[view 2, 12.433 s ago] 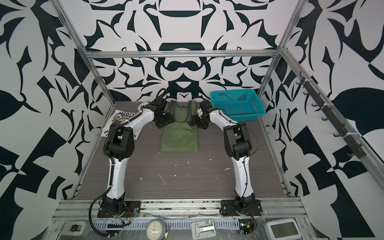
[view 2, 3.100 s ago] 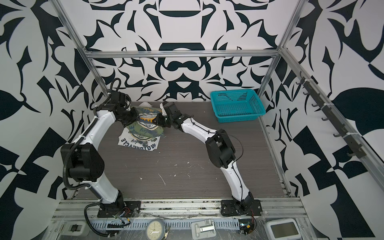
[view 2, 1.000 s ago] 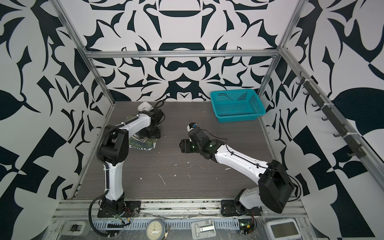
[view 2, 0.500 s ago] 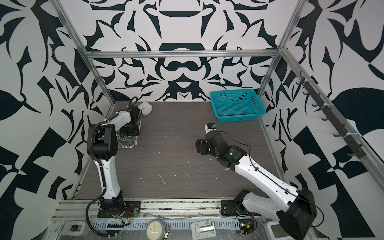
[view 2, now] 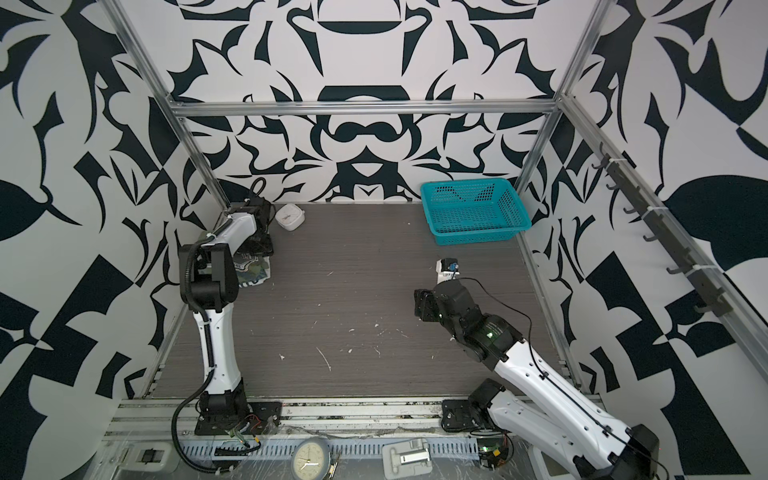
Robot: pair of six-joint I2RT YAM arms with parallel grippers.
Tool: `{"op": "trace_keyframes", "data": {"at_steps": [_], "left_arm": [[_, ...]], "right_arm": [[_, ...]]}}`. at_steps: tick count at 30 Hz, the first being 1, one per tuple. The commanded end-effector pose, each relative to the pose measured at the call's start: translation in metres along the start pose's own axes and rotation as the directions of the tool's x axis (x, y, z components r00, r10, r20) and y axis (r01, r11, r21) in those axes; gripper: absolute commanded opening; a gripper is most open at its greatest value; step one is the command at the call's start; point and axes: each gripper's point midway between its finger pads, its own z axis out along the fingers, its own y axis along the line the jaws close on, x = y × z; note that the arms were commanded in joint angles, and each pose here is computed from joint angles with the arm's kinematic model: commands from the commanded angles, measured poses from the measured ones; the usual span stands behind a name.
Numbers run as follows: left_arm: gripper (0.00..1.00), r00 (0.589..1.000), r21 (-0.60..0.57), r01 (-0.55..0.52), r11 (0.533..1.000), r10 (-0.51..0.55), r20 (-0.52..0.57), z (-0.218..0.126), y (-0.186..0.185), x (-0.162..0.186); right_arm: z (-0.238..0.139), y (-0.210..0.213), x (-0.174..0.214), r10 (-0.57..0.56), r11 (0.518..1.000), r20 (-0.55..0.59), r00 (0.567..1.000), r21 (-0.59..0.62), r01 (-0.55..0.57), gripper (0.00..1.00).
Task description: Fold and stack the tank tops
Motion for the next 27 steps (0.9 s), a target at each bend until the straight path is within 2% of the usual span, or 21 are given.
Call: {"op": "trace_keyframes", "data": {"at_steps": [1, 2, 3, 4, 7, 9, 10, 12, 14, 16, 17, 19, 22, 23, 27], "left_arm": [[0.83, 1.000, -0.015, 0.018, 1.000, -0.018, 0.003, -0.018, 0.009, -0.006], [0.84, 0.999, -0.007, 0.032, 0.999, -0.031, 0.022, -0.029, 0.010, -0.007], [0.91, 0.998, 0.003, 0.046, 0.999, -0.046, 0.040, -0.040, 0.010, -0.007], [0.93, 0.996, 0.017, 0.059, 0.998, -0.060, 0.064, -0.053, 0.010, -0.007], [0.97, 0.982, 0.077, 0.091, 0.993, -0.102, 0.156, -0.099, 0.011, -0.002], [0.99, 0.964, 0.129, 0.109, 0.986, -0.136, 0.228, -0.129, 0.011, 0.010], [0.99, 0.948, 0.160, 0.124, 0.979, -0.165, 0.274, -0.143, 0.011, 0.012], [1.00, 0.900, 0.223, 0.153, 0.963, -0.229, 0.371, -0.170, 0.017, 0.025], [0.99, 0.849, 0.303, 0.182, 0.935, -0.305, 0.431, -0.183, 0.025, 0.043], [0.99, 0.791, 0.353, 0.217, 0.910, -0.376, 0.483, -0.192, 0.039, 0.060], [0.99, 0.748, 0.373, 0.226, 0.900, -0.406, 0.526, -0.198, 0.049, 0.068], [0.99, 0.681, 0.387, 0.218, 0.896, -0.423, 0.598, -0.199, 0.060, 0.082], [0.99, 0.594, 0.344, 0.249, 0.905, -0.423, 0.684, -0.190, 0.079, 0.100], [0.99, 0.578, 0.334, 0.244, 0.911, -0.413, 0.704, -0.187, 0.081, 0.104], [0.99, 0.586, 0.293, 0.187, 0.938, -0.346, 0.732, -0.162, 0.071, 0.118]], "right_arm": [[-0.003, -0.002, -0.016, -0.024, 1.000, 0.081, 0.996, 0.011, 0.023, 0.74], [-0.002, -0.003, -0.016, -0.039, 0.999, 0.088, 0.995, 0.016, 0.038, 0.74], [-0.002, -0.004, -0.016, -0.053, 0.998, 0.092, 0.994, 0.026, 0.051, 0.75], [-0.002, -0.006, -0.018, -0.066, 0.997, 0.098, 0.993, 0.037, 0.063, 0.75], [-0.003, -0.009, -0.024, -0.120, 0.991, 0.121, 0.985, 0.071, 0.112, 0.77], [-0.007, -0.018, -0.034, -0.151, 0.982, 0.143, 0.978, 0.138, 0.132, 0.85], [-0.010, -0.025, -0.040, -0.160, 0.974, 0.157, 0.975, 0.183, 0.131, 0.89], [-0.014, -0.040, -0.054, -0.194, 0.949, 0.187, 0.963, 0.285, 0.136, 0.92], [-0.017, -0.054, -0.066, -0.227, 0.920, 0.208, 0.951, 0.367, 0.139, 0.98], [-0.012, -0.068, -0.075, -0.236, 0.899, 0.214, 0.948, 0.418, 0.130, 0.99], [-0.007, -0.076, -0.078, -0.237, 0.891, 0.209, 0.949, 0.437, 0.127, 0.99], [0.006, -0.095, -0.079, -0.229, 0.871, 0.191, 0.955, 0.478, 0.113, 0.99], [0.026, -0.121, -0.073, -0.245, 0.832, 0.163, 0.956, 0.541, 0.121, 0.99], [0.032, -0.128, -0.070, -0.255, 0.819, 0.152, 0.955, 0.559, 0.130, 0.99], [0.055, -0.146, -0.057, -0.270, 0.786, 0.128, 0.954, 0.601, 0.142, 0.99]]}}
